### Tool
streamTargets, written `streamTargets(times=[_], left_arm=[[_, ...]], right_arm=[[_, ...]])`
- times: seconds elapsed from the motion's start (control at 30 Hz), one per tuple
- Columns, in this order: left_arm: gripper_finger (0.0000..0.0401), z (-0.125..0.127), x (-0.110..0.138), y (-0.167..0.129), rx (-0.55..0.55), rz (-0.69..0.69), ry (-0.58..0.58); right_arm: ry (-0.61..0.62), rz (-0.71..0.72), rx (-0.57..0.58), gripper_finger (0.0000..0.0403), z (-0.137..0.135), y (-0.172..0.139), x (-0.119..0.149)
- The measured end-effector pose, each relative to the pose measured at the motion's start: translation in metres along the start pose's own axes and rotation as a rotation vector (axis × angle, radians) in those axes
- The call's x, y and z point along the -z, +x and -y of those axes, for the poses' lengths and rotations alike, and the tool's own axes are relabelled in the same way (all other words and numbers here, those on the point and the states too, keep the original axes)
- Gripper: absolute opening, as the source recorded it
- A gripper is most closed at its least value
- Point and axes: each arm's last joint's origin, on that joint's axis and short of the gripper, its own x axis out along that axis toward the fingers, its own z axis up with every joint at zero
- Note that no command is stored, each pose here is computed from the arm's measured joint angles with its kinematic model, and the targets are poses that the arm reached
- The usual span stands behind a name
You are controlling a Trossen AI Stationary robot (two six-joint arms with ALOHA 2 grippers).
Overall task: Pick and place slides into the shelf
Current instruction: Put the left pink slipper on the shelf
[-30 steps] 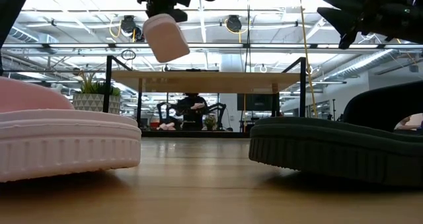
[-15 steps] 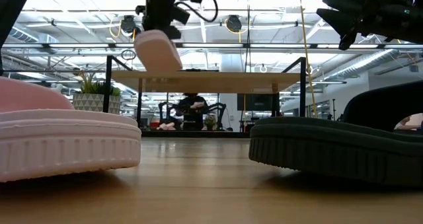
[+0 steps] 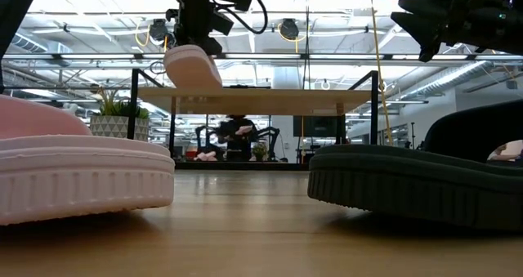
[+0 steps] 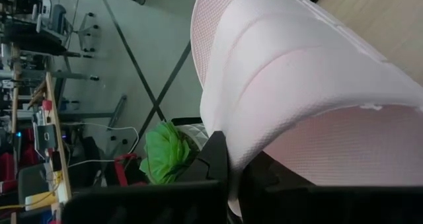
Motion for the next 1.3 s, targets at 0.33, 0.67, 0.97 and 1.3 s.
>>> streamTargets(times=[0.33, 0.67, 0.97, 1.3], left_arm=[[0.0000, 0.000, 0.000, 0.000, 0.006, -0.003, 0.024], [0.0000, 0.021, -0.007, 0.015, -0.010, -0.048, 0.098], [0.0000, 0.031, -0.010, 0.023, -0.031, -0.064, 0.103], [0.0000, 0.025, -0.007, 0.018, 0.013, -0.067, 0.083]], right_arm=[[0.000, -0.001, -0.003, 0.0141, 0.000, 0.000, 0.000], [0.000, -0.001, -0.004, 0.0141, 0.000, 0.000, 0.000], [0.000, -0.006, -0.003, 0.0141, 0.000, 0.000, 0.001], [0.000, -0.006, -0.004, 0.0141, 0.000, 0.000, 0.001]])
